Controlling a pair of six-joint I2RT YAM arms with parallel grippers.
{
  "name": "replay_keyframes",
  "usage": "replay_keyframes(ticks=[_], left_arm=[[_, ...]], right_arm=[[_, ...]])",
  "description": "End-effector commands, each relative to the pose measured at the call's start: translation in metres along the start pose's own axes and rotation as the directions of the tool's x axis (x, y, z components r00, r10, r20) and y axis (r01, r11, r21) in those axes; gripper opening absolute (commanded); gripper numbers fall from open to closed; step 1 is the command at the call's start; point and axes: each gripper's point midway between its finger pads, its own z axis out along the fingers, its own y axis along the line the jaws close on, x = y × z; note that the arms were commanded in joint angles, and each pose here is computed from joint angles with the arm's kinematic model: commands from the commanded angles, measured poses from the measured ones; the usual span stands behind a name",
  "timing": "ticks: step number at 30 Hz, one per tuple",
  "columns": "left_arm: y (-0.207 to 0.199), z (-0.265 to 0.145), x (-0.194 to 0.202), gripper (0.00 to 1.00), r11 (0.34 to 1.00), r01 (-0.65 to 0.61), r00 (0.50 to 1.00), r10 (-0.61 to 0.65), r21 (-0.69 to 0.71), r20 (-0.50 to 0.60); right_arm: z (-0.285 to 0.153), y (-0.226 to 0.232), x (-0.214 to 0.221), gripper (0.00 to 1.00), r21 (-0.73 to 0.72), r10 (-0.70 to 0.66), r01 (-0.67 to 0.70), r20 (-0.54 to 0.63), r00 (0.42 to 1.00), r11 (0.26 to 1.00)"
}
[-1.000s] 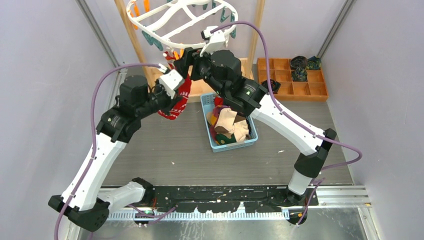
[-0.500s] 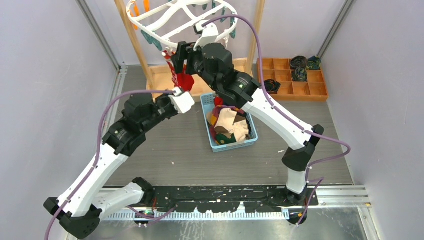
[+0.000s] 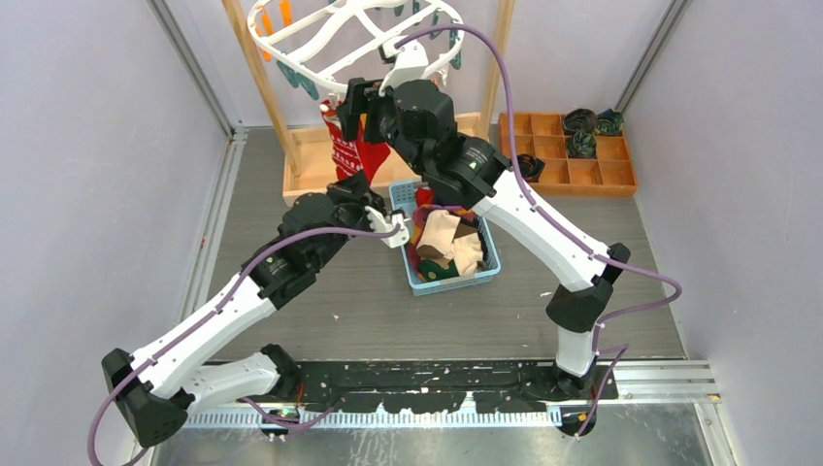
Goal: Remove the socks clipped to the hanger
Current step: Remove the sock from the hanger.
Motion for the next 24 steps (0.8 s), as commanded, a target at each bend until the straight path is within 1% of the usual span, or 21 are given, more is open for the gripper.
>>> replay_keyframes(ticks=[1,6,12,18,23,24], left_arm=[[0.043,-0.002,-0.008,0.00,0.971,-0.175,0.985,0.171,-0.164,-0.037],[0.048,-0.006,-0.020,0.00,0.934,-0.289,0.957,0.287,-0.209,-0.042],[0.048,-0.015,-0.028,0.00,0.900,-0.371,0.928,0.368,-0.229,-0.055],[0.045,-0.019,-0.027,0.00,0.877,-0.425,0.905,0.419,-0.223,-0.074],[0.050,-0.018,-0.026,0.00,0.878,-0.423,0.906,0.412,-0.224,-0.093],[0.052,-0.018,-0.026,0.00,0.878,-0.422,0.907,0.412,-0.226,-0.094]], right_arm=[[-0.009,0.003,-0.033,0.73,0.003,0.026,-0.026,0.068,0.997,1.000],[0.000,-0.001,-0.029,0.73,0.034,-0.014,0.012,0.062,0.998,0.999],[0.007,0.002,-0.016,0.69,0.023,-0.042,0.041,0.033,0.999,0.999],[0.012,0.000,-0.005,0.67,0.031,-0.072,0.072,0.008,0.997,0.997],[0.014,-0.009,-0.003,0.66,0.074,-0.103,0.103,0.001,0.995,0.992],[0.014,-0.010,-0.003,0.65,0.082,-0.109,0.109,0.001,0.994,0.991]])
